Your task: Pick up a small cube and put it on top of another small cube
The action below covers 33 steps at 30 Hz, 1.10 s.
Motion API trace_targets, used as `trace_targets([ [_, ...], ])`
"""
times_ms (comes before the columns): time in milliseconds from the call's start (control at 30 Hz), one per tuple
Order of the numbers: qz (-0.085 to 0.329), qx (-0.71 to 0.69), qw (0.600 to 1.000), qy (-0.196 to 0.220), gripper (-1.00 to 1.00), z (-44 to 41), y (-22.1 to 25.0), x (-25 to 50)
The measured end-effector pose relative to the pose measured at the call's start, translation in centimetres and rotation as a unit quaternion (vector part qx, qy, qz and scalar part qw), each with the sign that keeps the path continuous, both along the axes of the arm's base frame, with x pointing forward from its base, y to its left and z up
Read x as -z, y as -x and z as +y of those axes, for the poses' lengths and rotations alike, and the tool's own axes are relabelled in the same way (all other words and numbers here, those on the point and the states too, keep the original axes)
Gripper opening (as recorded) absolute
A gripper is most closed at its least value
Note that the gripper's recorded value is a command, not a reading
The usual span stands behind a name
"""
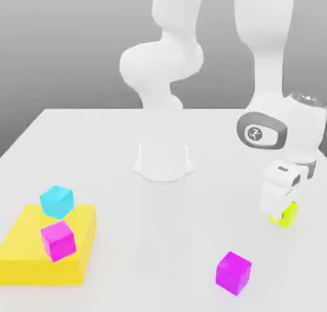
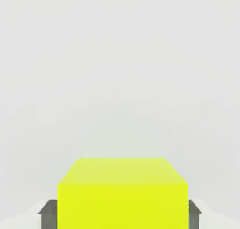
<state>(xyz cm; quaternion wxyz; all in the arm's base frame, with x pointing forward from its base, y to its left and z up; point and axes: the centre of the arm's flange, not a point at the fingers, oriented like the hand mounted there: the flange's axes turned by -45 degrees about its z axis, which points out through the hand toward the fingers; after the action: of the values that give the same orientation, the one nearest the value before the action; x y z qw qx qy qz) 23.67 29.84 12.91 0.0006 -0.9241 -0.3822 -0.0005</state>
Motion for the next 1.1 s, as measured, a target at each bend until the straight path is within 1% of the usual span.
trace_targets([
  [67,0.0,0.0,1.0,0.0,-1.0,0.0,0.0,0.0],
  [267,-0.001,0.0,1.0,0.001,-1.0,0.0,-0.1,-5.1],
  [333,-0.001,0.019,1.0,0.001,-1.0,-1.1,-1.8,-6.4],
  [433,-0.001,0.072,0.997,0.001,-1.0,-4.4,-6.2,-7.6],
  [633,-0.001,0.165,0.986,0.0,-1.0,-12.4,-13.5,-9.8],
  [800,-0.001,0.238,0.971,0.0,-1.0,-20.4,-17.8,-11.8],
  [933,-0.001,0.305,0.952,0.001,-1.0,-28.5,-19.8,-13.5],
  [1100,0.0,0.379,0.926,0.0,-1.0,-38.4,-20.1,-15.7],
])
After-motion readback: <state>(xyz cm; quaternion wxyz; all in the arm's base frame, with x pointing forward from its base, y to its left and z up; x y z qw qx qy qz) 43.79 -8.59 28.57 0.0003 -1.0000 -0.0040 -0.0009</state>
